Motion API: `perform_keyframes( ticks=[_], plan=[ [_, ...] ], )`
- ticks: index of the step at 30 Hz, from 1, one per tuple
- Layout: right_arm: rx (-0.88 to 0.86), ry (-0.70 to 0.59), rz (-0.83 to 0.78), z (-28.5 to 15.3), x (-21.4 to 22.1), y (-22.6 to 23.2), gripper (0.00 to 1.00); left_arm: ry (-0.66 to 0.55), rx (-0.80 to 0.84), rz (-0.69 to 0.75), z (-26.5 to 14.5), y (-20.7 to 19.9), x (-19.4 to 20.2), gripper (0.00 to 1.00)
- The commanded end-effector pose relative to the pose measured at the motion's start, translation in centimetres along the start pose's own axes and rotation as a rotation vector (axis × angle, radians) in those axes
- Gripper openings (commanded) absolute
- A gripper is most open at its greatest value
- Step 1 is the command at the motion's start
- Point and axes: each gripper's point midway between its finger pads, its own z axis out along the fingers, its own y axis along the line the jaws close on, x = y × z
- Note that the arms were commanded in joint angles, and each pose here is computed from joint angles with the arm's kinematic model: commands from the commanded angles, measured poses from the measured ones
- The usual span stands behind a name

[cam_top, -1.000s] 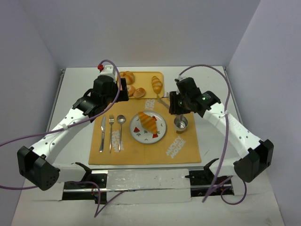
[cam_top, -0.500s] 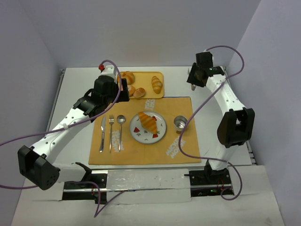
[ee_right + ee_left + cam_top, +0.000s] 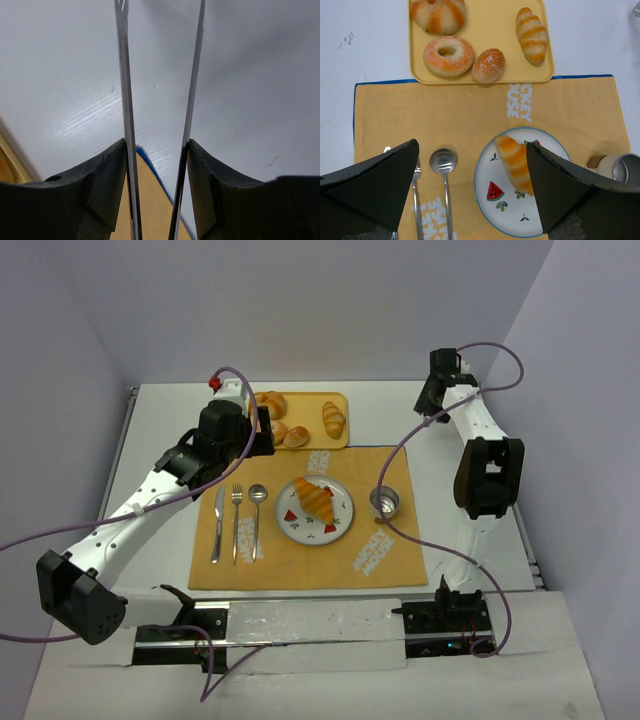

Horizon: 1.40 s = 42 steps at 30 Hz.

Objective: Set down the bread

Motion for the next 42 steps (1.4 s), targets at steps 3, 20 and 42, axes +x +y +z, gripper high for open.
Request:
perform_keyframes(
  ticks=[3, 20, 42],
  plan=[
    [0.050, -0.076, 0.033, 0.3, -3.7, -2.2, 0.57, -0.068, 0.039, -0.013, -1.4, -0.8, -2.3, 0.99],
    [0.036, 0.049, -0.019, 5.0, -1.0, -3.1, 0.65, -0.053, 0.034, -0.013, -0.9, -0.9, -1.9, 0.99],
    [0.029, 0.111, -0.039, 5.7, 1.7, -3.8, 0.75, -0.037, 0.027, -0.010, -0.3, -0.9, -1.4, 0.99]
  ],
)
